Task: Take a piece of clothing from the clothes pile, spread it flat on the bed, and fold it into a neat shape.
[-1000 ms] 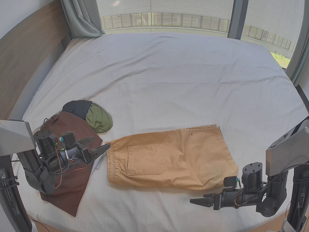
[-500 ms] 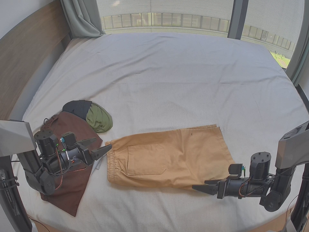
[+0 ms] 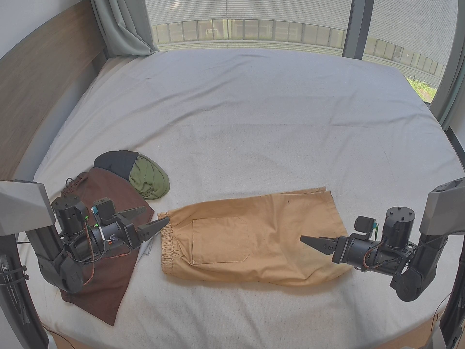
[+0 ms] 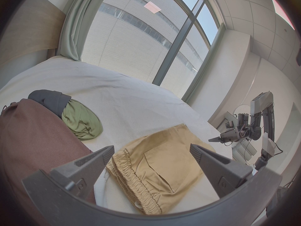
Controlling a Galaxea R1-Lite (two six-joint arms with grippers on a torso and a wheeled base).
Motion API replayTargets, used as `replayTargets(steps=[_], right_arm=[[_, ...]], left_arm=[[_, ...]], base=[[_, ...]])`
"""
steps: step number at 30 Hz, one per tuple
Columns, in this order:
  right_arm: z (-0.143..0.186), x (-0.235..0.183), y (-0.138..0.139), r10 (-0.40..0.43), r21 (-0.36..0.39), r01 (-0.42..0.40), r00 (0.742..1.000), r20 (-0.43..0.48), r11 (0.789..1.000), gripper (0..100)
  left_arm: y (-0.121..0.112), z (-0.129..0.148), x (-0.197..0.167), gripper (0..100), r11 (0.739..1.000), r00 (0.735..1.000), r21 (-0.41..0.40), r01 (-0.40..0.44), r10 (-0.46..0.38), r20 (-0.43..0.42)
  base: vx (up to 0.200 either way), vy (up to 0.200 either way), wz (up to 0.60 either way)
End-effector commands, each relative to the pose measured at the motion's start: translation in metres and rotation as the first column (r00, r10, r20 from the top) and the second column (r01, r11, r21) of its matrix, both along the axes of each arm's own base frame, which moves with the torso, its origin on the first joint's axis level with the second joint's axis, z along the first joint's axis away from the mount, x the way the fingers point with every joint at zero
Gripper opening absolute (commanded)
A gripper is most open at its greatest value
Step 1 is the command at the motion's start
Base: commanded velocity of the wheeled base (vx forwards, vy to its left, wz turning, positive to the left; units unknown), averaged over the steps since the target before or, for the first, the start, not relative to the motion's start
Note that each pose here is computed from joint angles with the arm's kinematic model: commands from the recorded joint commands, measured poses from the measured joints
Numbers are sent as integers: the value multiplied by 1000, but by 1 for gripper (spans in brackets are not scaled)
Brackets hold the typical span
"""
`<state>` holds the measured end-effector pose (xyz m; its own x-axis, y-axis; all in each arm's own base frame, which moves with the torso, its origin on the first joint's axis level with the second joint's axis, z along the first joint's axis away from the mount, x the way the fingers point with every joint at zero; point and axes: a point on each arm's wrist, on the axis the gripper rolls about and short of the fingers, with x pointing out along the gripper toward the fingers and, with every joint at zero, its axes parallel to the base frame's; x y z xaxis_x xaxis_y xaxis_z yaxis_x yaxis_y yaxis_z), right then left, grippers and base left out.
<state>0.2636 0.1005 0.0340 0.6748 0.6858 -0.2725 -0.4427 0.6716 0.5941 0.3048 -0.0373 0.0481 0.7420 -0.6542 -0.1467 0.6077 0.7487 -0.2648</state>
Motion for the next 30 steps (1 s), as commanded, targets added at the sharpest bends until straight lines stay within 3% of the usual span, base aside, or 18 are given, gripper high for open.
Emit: replayTargets(steps=[1,20,30], right_arm=[[1,6,-1,-21,2,21,1000,15,1000,100],[-7,15,-5,-48,1,48,999,2,999,100],[-15,16,-4,-57,-13,56,998,-20,998,100]], left_arm=[[0,-1,-1,100,1000,1000,-2,11,-11,-4],[0,-5,-3,100,1000,999,-3,29,-29,-26],[1,-25,-4,100,999,992,-31,39,-42,-121]], base=[[0,0,0],[0,0,0],[0,0,0]])
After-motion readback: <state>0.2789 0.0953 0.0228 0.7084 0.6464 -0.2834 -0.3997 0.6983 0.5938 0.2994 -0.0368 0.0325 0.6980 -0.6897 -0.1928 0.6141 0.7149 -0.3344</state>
